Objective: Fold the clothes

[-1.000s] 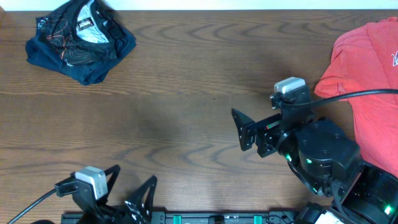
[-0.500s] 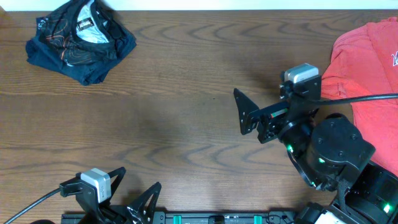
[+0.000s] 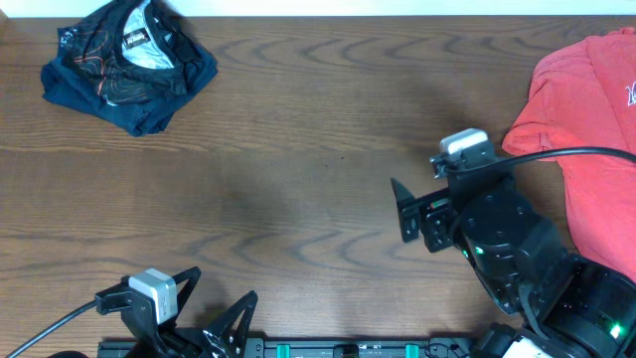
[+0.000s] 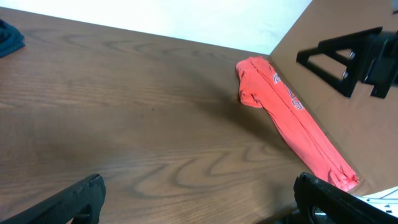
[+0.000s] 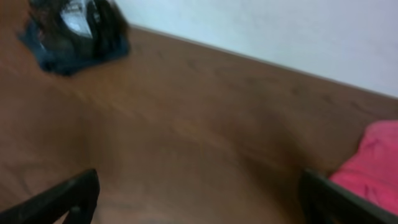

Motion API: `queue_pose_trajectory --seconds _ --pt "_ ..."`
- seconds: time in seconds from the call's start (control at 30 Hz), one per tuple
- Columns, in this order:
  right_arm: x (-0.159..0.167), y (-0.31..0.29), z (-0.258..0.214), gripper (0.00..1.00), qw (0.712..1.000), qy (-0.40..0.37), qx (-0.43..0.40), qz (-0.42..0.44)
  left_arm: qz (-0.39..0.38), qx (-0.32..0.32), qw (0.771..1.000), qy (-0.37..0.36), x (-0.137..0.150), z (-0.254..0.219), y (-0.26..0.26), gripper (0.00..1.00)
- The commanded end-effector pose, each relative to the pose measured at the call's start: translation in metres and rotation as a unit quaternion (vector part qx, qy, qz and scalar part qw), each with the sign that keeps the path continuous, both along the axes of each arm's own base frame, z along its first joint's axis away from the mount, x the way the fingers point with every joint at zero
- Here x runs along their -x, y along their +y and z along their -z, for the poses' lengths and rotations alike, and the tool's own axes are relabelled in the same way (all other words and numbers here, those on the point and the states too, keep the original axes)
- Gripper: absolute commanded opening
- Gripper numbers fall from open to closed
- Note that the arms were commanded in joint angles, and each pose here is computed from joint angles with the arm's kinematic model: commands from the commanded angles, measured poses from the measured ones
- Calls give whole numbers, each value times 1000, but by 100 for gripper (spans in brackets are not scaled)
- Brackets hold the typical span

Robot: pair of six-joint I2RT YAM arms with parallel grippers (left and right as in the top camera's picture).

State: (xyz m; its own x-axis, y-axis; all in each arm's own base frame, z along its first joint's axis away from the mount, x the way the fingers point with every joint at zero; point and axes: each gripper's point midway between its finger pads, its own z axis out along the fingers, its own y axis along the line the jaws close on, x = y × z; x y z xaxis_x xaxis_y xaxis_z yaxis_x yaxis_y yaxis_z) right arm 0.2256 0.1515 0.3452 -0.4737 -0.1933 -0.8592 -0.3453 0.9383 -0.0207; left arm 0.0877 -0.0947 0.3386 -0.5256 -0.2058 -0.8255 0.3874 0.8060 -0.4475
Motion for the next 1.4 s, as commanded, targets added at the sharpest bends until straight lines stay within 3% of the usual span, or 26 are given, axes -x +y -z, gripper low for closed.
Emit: queue_pose_trajectory --seconds 0.0,0.33,0.63,0.93,1.37 --pt "0 -9 5 99 999 -4 47 -5 8 4 1000 5 0 1 -2 98" --pt "-4 -6 15 99 997 6 74 -14 8 4 1000 5 0 1 -2 98" --pt "-23 -47 26 99 998 3 -61 27 8 4 1000 5 0 1 -2 98" --pt "-18 -112 64 99 979 -114 -115 123 8 4 1000 5 0 1 -2 98" --pt "-22 -134 123 99 956 -215 -137 146 8 4 1000 5 0 1 -2 98"
